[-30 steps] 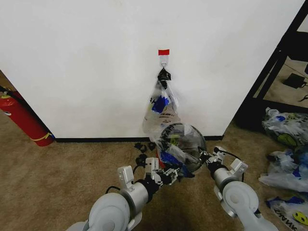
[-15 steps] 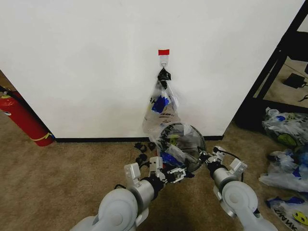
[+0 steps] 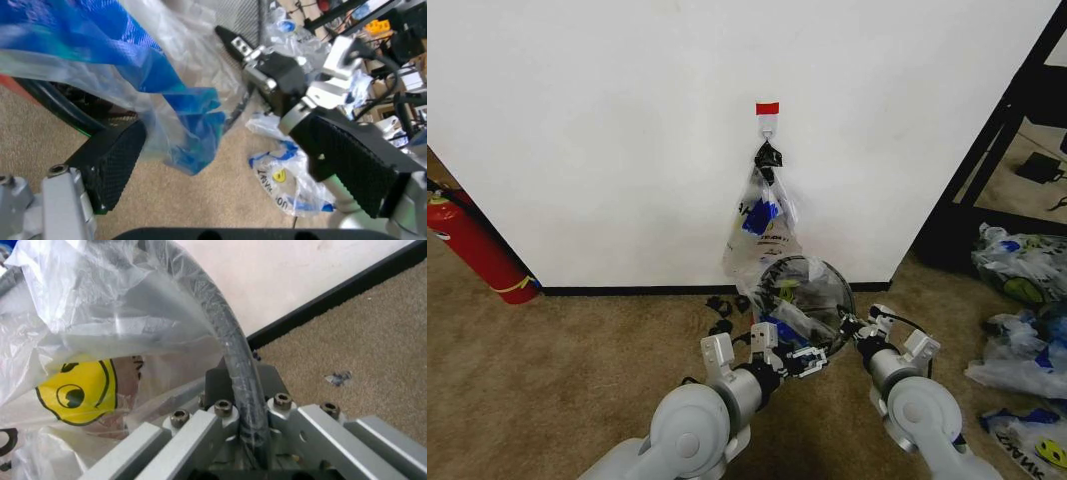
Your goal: Pick up the garbage bag from the wall and place it over the trash bin.
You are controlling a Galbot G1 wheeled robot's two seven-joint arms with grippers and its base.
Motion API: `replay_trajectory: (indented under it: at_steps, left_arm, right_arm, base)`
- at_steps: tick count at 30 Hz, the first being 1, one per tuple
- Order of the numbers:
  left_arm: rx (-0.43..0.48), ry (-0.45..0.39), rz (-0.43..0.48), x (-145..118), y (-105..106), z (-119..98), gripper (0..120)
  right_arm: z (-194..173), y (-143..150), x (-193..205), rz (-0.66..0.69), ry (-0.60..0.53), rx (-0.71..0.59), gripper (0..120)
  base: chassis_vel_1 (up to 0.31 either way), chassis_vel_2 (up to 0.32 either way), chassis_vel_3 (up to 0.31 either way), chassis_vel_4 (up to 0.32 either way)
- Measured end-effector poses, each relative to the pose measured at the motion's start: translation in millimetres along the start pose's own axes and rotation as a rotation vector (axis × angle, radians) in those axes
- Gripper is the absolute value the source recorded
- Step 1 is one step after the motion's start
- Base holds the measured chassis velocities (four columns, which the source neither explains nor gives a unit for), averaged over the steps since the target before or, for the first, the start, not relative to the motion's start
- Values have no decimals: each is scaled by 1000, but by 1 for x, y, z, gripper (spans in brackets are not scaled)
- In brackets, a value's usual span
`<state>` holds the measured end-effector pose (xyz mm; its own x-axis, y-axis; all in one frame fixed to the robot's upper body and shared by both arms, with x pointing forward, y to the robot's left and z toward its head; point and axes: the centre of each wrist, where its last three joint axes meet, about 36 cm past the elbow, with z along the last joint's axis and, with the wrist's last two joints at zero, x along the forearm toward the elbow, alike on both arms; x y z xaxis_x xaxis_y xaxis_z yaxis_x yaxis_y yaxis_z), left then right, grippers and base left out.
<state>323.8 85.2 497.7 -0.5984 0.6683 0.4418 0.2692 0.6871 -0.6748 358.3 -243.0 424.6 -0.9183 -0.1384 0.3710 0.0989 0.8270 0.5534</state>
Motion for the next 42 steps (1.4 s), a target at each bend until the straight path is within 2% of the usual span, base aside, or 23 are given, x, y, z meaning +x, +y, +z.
replay_trajectory:
  at_steps: [3, 5, 7, 12, 14, 17, 21, 23, 28, 30, 42]
  left_arm:
    - [-4, 14, -21, -11, 2, 2, 94]
    - [-9, 21, -38, -18, 3, 3, 86]
    - [-9, 20, -41, -19, 4, 3, 84]
    - [-11, 3, -55, -20, 6, 1, 62]
    - [-12, 1, -54, -19, 6, 1, 58]
    - [-9, -5, -49, -17, 6, 1, 44]
    - [-12, -11, -42, -13, 6, 1, 29]
    - [-13, -13, -39, -12, 6, 1, 26]
    - [-17, -20, -37, -11, 7, 0, 4]
    - [-18, -23, -33, -9, 6, 0, 0]
    - [-32, -49, -6, 16, 10, 7, 0]
  right_arm:
    - [-1, 1, 1, -4, -2, 1, 0]
    - [-2, 2, 2, -6, -4, 1, 0]
    - [-2, 2, 2, -6, -5, 1, 0]
    - [-3, 0, 3, -7, -7, 2, 0]
    - [-4, 0, 2, -7, -8, 2, 0]
    - [-4, 0, 1, -9, -9, 0, 0]
    - [-4, 0, 0, -9, -10, -1, 0]
    - [-4, 0, -1, -9, -10, -2, 0]
    - [-3, 0, -1, -10, -9, -5, 0]
    - [-3, 1, -1, -10, -10, -6, 0]
    - [-3, -1, -2, 1, -19, -44, 0]
  base:
    - [0, 0, 0, 0]
    - [0, 0, 0, 0]
    - [0, 0, 0, 0]
    - [0, 0, 0, 0]
    - [0, 0, 0, 0]
    - [0, 0, 0, 0]
    - [0, 0, 0, 0]
    - [0, 0, 0, 0]
    - [0, 0, 0, 0]
    - [0, 0, 0, 0]
    - [0, 0, 0, 0]
